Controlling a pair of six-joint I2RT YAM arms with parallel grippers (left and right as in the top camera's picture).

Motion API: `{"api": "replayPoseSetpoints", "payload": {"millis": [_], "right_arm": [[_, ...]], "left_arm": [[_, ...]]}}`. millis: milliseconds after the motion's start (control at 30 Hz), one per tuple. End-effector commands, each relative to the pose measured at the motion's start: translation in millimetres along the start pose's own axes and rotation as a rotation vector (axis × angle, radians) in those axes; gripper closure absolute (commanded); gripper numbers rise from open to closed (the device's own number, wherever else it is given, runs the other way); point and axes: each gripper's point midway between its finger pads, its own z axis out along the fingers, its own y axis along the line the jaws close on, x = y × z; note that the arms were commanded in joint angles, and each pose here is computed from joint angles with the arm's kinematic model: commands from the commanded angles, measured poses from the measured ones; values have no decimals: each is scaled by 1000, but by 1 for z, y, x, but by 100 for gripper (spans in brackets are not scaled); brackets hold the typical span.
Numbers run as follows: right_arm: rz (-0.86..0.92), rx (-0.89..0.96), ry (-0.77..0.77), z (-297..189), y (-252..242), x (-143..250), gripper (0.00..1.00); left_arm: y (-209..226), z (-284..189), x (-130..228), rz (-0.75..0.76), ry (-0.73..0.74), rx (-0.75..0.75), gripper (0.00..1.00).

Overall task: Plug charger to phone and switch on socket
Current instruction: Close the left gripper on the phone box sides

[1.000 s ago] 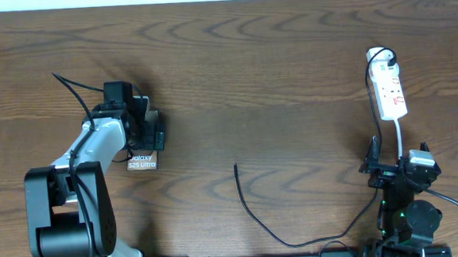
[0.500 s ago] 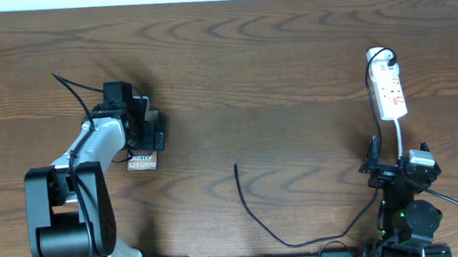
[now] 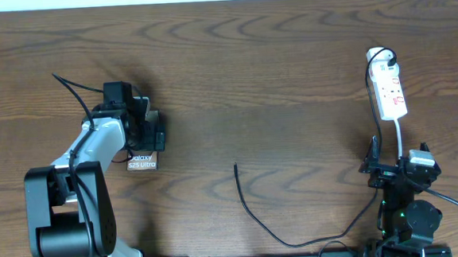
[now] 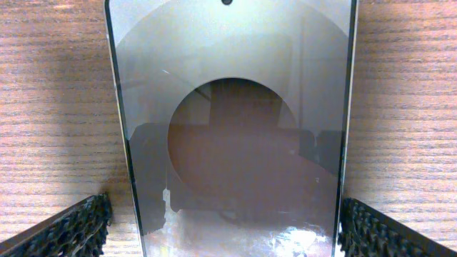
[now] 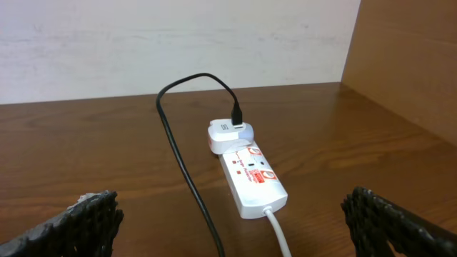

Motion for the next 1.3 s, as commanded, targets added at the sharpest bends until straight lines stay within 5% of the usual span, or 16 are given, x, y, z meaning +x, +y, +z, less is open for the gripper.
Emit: {"api": "replayPoseSetpoints", "payload": {"millis": [0,1267], "right_arm": [[10,11,0,0,-2,0,1],[10,11,0,0,-2,0,1]], "left_arm": [[4,10,14,4,57,-28,1],[-1,18,18,4,40,-6,2]]}}
